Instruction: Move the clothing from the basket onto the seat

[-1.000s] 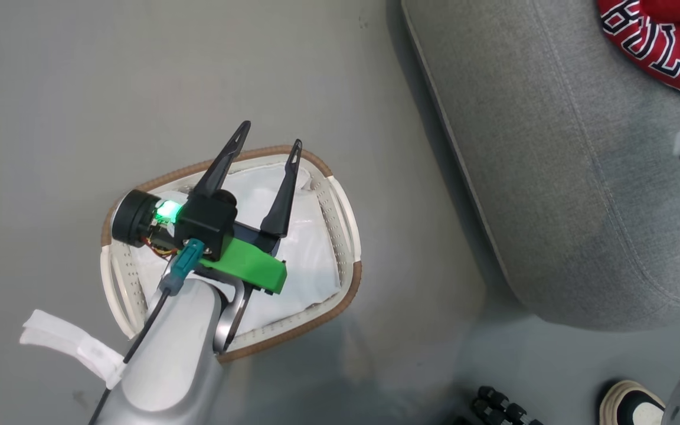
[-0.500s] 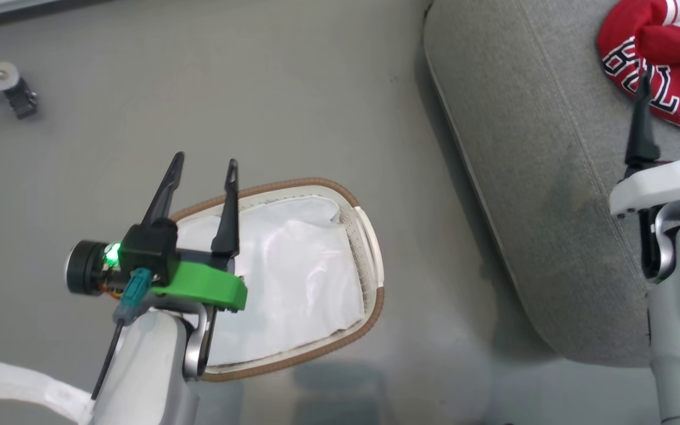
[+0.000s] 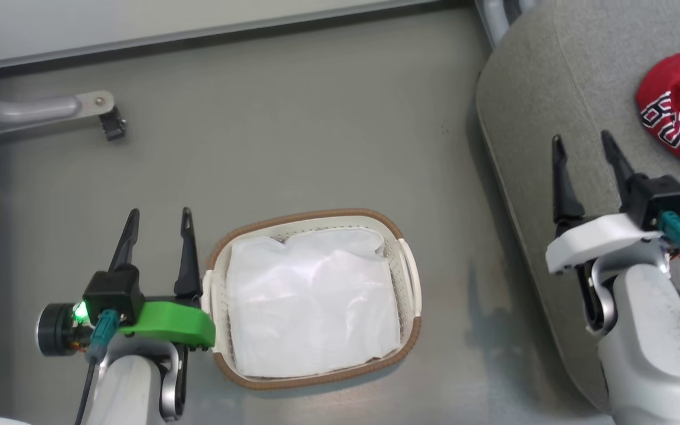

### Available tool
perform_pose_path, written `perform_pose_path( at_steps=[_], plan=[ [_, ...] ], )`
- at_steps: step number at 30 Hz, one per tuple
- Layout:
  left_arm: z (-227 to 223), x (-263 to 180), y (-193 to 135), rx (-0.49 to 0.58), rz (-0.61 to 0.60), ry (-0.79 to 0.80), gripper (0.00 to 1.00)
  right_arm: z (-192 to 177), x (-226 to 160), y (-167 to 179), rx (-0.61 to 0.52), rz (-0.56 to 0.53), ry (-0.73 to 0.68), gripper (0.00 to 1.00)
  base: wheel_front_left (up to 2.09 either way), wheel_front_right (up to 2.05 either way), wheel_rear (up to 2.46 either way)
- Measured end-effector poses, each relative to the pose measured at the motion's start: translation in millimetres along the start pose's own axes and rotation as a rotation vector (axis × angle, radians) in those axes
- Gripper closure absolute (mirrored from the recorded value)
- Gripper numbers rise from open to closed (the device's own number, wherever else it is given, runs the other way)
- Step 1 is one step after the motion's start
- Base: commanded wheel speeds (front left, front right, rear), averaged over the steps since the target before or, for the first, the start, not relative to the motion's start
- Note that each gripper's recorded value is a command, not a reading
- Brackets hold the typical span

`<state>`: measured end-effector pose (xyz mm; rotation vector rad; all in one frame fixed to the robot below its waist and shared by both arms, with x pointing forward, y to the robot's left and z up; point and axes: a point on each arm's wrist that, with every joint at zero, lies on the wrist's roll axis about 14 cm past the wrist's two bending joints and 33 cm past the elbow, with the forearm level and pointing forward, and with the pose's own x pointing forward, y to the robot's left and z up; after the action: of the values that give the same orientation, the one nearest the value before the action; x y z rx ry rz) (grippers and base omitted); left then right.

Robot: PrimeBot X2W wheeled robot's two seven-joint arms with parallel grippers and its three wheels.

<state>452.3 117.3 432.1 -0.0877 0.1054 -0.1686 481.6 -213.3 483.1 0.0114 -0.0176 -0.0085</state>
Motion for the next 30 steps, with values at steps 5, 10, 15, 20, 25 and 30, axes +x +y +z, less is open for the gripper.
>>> perform_pose_path(
  at_steps=[5, 10, 15, 20, 25, 30],
  plan=[
    [3, -19, 19, 0.016, 0.070, 0.002, 0.00, -2, -10, 26, 0.024, 0.063, 0.011, 0.00, 0.00, 0.00, 0.00],
    [5, -35, 28, 0.004, 0.106, 0.004, 0.00, -3, -21, 42, 0.040, 0.103, 0.018, 0.00, 0.00, 0.00, 0.00],
    [14, -55, 36, -0.005, 0.138, -0.022, 0.00, 7, -35, 56, 0.052, 0.141, -0.003, 0.00, 0.00, 0.00, 0.00],
    [18, -69, 38, -0.020, 0.152, -0.032, 0.00, 9, -49, 65, 0.065, 0.165, -0.006, 0.00, 0.00, 0.00, 0.00],
    [20, -81, 41, -0.028, 0.163, -0.040, 0.00, 13, -59, 72, 0.072, 0.184, -0.011, 0.00, 0.00, 0.00, 0.00],
    [21, -92, 43, -0.042, 0.173, -0.046, 0.00, 12, -69, 76, 0.084, 0.196, -0.006, 0.00, 0.00, 0.00, 0.00]
  ],
)
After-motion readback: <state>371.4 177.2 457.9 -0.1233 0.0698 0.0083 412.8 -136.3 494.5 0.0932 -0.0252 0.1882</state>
